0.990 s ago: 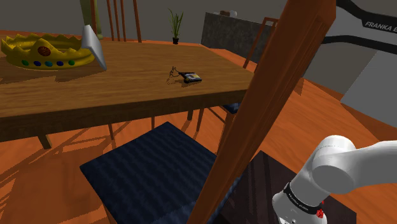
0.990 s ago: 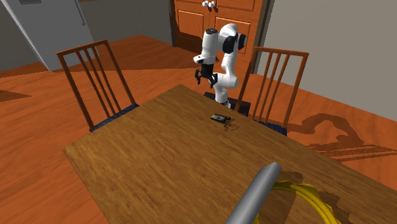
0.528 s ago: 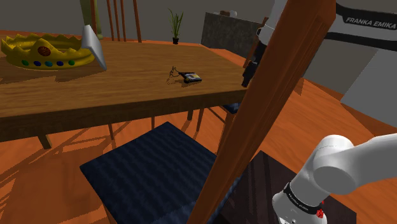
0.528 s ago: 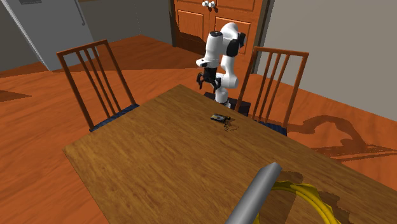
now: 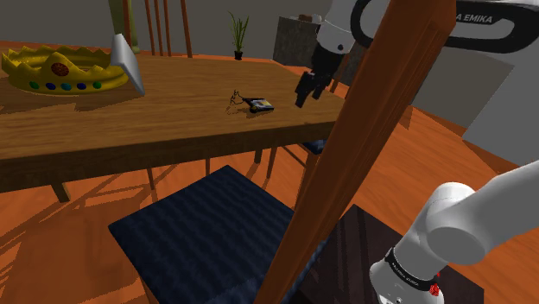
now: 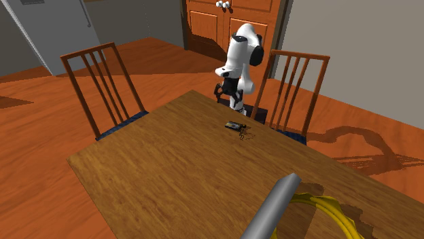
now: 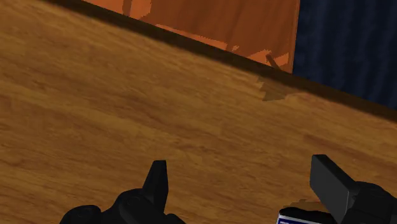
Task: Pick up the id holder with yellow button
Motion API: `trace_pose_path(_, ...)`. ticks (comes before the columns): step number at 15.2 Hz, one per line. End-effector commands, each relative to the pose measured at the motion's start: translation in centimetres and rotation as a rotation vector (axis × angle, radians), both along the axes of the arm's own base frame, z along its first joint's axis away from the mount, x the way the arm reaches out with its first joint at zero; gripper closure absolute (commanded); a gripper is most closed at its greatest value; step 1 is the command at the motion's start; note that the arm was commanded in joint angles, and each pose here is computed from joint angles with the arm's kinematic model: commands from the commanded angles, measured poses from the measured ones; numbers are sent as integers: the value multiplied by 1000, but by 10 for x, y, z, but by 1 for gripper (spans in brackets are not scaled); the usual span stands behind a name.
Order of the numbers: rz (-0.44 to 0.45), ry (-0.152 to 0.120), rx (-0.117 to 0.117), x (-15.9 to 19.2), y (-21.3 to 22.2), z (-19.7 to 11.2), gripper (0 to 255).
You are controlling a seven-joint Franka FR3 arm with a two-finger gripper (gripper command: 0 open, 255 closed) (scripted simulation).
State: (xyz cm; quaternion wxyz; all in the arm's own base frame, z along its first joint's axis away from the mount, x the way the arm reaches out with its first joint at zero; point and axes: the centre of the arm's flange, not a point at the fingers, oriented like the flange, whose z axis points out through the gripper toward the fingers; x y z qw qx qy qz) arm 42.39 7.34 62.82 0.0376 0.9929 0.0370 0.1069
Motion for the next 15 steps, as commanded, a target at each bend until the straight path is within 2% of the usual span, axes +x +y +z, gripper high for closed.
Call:
trace_pose_path(1, 20, -18, -5, 19, 20, 4, 0)
trace_pose_path(15, 145, -132, -47, 123, 144, 30, 0)
